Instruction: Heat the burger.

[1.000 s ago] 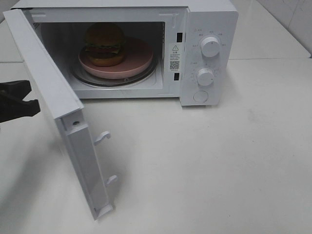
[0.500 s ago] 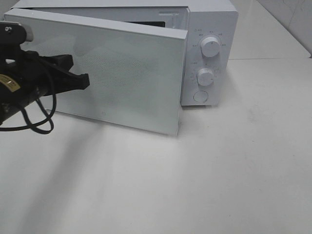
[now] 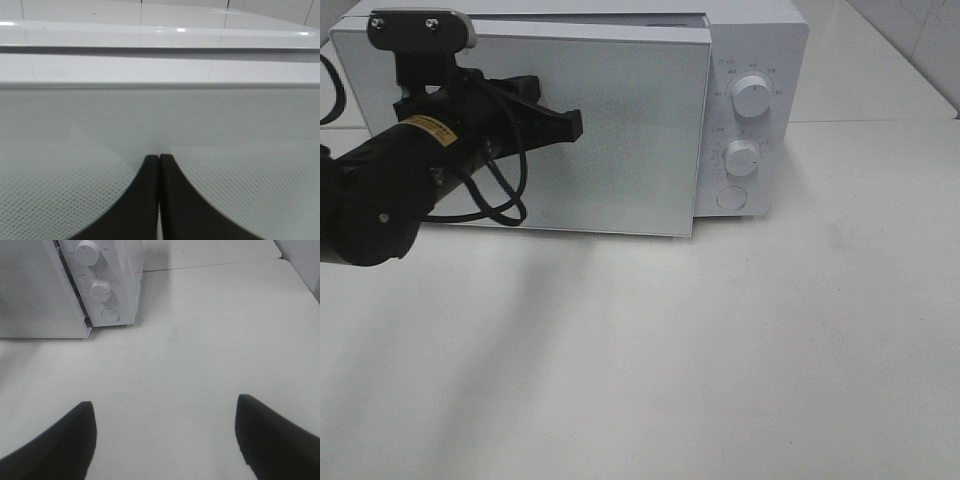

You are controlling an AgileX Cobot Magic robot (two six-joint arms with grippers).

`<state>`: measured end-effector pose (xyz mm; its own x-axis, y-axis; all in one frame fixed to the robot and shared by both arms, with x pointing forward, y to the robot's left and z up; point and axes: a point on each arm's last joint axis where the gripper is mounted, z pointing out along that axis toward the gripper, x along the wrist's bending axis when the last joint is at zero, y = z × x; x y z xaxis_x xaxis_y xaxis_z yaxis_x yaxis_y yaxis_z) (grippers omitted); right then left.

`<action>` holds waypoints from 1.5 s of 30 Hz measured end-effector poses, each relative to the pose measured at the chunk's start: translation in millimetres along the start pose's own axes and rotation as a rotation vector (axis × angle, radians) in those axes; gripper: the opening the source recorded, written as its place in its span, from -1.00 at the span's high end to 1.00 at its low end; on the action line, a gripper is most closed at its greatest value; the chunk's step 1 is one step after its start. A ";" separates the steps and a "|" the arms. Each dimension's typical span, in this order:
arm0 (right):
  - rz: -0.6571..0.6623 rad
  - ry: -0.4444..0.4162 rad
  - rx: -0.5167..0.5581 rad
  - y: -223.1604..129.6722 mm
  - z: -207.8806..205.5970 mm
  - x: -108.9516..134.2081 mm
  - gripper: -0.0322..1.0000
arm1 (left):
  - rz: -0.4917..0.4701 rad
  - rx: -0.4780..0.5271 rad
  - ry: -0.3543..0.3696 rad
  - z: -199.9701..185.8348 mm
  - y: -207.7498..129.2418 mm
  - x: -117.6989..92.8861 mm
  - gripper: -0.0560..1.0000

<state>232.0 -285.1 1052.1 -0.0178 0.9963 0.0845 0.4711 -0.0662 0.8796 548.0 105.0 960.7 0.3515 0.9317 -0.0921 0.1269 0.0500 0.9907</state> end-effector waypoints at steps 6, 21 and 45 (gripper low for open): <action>0.000 0.000 0.000 0.0 0.0 0.0 -0.54 | -0.006 -0.002 -0.034 15.1 -0.9 -16.9 0.89; 0.000 0.001 0.000 0.0 0.0 0.1 -0.54 | 0.069 0.043 -0.092 49.0 -7.9 -42.5 0.89; 0.000 0.001 0.000 0.0 0.0 0.1 -0.54 | 0.185 0.427 -0.247 5.7 4.6 -63.1 -0.63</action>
<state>232.0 -285.0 1052.1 -0.0184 0.9962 0.0853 0.4711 -0.0666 0.8796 531.7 44.3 970.6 0.6057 0.7956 0.0082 0.3908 -0.3065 0.8680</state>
